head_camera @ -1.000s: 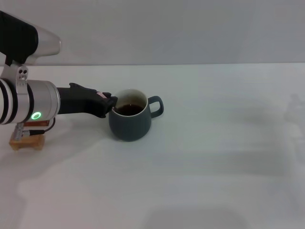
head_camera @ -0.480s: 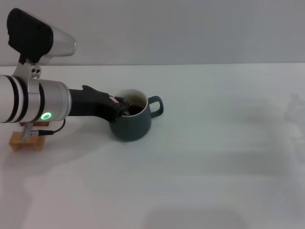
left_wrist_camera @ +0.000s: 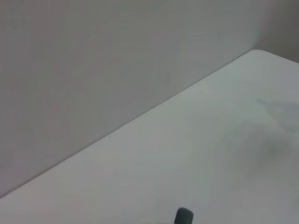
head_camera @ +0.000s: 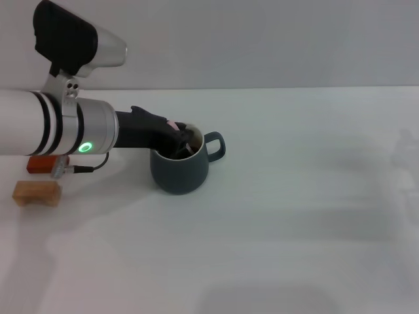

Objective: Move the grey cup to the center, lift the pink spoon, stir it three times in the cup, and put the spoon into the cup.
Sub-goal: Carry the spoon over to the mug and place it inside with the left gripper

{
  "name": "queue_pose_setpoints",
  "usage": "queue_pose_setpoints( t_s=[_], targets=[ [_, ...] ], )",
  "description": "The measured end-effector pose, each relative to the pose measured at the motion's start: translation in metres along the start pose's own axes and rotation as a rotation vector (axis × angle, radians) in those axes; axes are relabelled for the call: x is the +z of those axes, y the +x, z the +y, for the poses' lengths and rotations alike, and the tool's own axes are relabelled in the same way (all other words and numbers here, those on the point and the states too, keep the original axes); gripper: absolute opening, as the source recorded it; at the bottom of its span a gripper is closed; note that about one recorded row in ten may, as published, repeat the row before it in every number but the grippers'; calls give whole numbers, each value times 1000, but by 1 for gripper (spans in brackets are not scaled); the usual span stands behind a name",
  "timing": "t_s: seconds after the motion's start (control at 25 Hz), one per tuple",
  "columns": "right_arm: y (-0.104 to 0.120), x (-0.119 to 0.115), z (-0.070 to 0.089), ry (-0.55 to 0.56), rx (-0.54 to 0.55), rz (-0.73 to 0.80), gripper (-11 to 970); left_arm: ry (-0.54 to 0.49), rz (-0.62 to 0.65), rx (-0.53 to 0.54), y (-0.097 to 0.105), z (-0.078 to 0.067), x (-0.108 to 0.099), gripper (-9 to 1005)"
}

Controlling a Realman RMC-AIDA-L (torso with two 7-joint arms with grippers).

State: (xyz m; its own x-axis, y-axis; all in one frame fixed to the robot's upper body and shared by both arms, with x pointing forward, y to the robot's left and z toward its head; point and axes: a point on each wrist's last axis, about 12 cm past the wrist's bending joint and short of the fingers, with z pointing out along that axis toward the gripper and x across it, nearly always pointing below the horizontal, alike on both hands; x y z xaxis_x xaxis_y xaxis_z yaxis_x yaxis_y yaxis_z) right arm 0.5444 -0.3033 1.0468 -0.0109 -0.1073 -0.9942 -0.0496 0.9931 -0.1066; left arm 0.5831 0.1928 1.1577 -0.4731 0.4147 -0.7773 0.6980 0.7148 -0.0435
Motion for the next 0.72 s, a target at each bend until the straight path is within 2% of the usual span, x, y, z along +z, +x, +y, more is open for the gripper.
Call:
queue_pose_setpoints(
  t_s=[0.36,0.72],
  targets=[
    [0,-1,-1,2,0,0,29,-29,-20,-2,-7,6,13,155],
    [0,0,-2,5,0,-1,29,-74,-20,-2,-7,19,10,155]
  ],
)
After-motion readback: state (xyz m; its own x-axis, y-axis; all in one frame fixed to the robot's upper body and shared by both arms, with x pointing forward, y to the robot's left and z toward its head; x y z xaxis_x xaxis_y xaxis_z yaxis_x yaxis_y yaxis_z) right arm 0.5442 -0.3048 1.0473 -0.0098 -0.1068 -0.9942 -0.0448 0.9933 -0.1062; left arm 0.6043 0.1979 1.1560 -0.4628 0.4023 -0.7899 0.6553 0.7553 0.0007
